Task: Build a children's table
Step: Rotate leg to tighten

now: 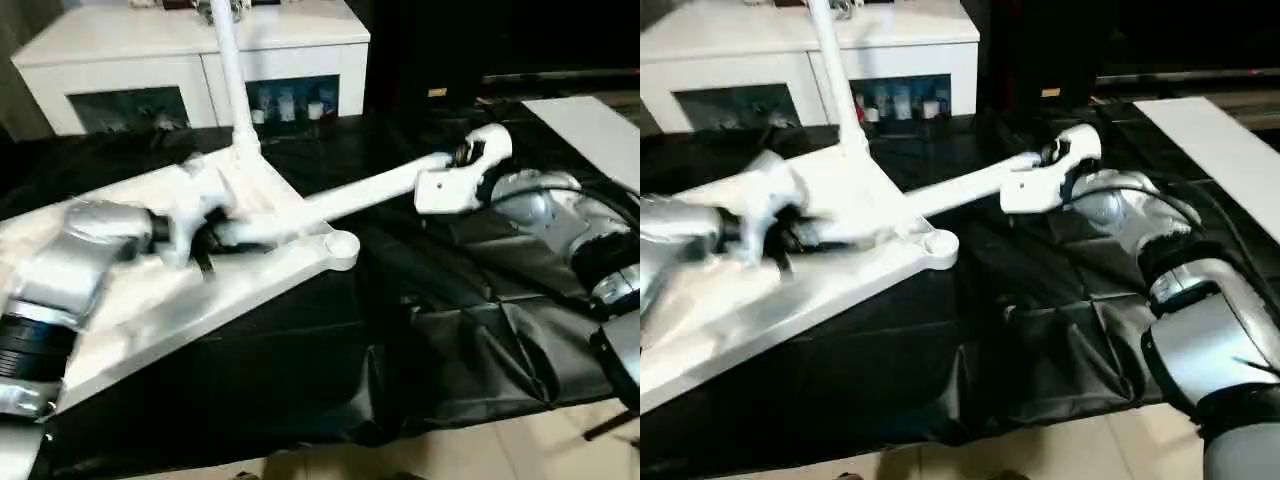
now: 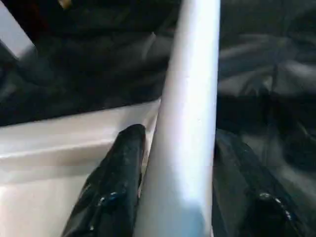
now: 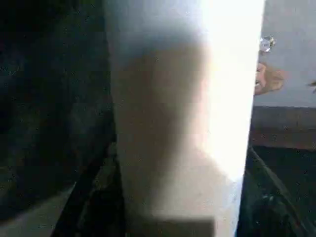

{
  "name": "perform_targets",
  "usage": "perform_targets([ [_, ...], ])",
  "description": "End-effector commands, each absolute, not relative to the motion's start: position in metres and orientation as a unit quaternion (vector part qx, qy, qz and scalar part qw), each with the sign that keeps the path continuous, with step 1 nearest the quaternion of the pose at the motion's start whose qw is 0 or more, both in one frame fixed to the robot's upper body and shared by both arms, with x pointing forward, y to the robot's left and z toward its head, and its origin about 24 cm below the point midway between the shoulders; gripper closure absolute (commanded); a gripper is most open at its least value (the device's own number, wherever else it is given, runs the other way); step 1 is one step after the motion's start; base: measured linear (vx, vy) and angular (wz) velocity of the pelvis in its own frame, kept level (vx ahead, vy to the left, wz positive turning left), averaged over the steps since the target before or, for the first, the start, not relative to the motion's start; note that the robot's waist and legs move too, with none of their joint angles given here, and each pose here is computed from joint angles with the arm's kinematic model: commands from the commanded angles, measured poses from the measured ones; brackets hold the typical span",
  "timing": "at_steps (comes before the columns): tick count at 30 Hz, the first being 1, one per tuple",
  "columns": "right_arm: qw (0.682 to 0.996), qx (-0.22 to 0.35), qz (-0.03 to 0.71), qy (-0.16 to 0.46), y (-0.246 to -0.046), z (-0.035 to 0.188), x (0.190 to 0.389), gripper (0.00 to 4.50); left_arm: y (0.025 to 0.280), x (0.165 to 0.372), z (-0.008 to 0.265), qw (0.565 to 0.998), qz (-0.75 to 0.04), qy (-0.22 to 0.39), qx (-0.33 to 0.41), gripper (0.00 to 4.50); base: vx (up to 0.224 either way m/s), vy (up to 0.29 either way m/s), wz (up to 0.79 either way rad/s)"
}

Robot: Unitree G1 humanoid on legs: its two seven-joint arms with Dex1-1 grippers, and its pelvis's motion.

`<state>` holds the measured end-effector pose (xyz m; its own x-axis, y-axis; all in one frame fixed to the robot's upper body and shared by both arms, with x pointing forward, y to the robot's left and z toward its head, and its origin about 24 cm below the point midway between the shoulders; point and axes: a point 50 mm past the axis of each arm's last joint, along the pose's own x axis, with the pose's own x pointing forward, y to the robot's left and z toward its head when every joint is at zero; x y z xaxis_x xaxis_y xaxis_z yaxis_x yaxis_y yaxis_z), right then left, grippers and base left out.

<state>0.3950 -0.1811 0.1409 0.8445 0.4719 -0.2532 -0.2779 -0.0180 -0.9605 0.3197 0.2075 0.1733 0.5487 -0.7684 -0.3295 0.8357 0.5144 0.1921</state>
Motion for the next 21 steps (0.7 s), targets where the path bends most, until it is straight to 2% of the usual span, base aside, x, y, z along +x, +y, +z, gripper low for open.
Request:
perform_targets([
  [1, 0.720, -0.639, 0.269, -0.039, -0.190, 0.128, 0.392, 2.58, 0.233, 0.321, 0.207, 0.905, -0.401, 0.018, 0.141, 2.00, 0.000, 0.000, 0.00],
  [2, 0.741, -0.616, 0.265, -0.031, -0.191, 0.126, 0.392, 2.61, 0.241, 0.322, 0.213, 0.916, -0.380, -0.009, 0.127, 1.93, 0.000, 0.000, 0.00],
  [3, 0.774, -0.579, 0.255, -0.025, -0.194, 0.125, 0.392, 2.62, 0.253, 0.325, 0.226, 0.934, -0.339, -0.071, 0.087, 1.81, 0.000, 0.000, 0.00],
  [4, 0.793, -0.556, 0.248, -0.024, -0.194, 0.125, 0.392, 2.64, 0.260, 0.328, 0.232, 0.945, -0.305, -0.106, 0.047, 1.70, 0.000, 0.000, 0.00],
  [6, 0.820, -0.519, 0.241, -0.025, -0.194, 0.126, 0.393, 2.65, 0.272, 0.335, 0.237, 0.961, -0.237, -0.143, -0.019, 1.49, 0.000, 0.000, 0.00],
  [8, 0.829, -0.505, 0.240, -0.025, -0.193, 0.125, 0.393, 2.66, 0.275, 0.339, 0.234, 0.966, -0.212, -0.147, -0.033, 1.43, 0.000, 0.000, 0.00],
  [11, 0.836, -0.491, 0.244, -0.017, -0.191, 0.119, 0.391, 2.66, 0.271, 0.342, 0.223, 0.965, -0.216, -0.140, -0.050, 1.43, 0.000, 0.000, 0.00],
  [15, 0.866, -0.436, 0.244, -0.008, -0.189, 0.108, 0.387, 2.66, 0.272, 0.351, 0.209, 0.963, -0.200, -0.146, -0.102, 1.43, 0.000, 0.000, 0.00],
  [19, 0.893, -0.386, 0.233, -0.014, -0.189, 0.111, 0.387, 2.66, 0.276, 0.357, 0.203, 0.971, -0.158, -0.135, -0.117, 1.43, 0.000, 0.000, 0.00],
  [20, 0.912, -0.342, 0.225, -0.021, -0.187, 0.116, 0.389, 2.66, 0.271, 0.360, 0.198, 0.974, -0.151, -0.121, -0.119, 1.43, 0.000, 0.000, 0.00],
  [21, 0.914, -0.337, 0.225, -0.022, -0.187, 0.116, 0.390, 2.66, 0.271, 0.361, 0.197, 0.974, -0.150, -0.119, -0.118, 1.43, 0.000, 0.000, 0.00],
])
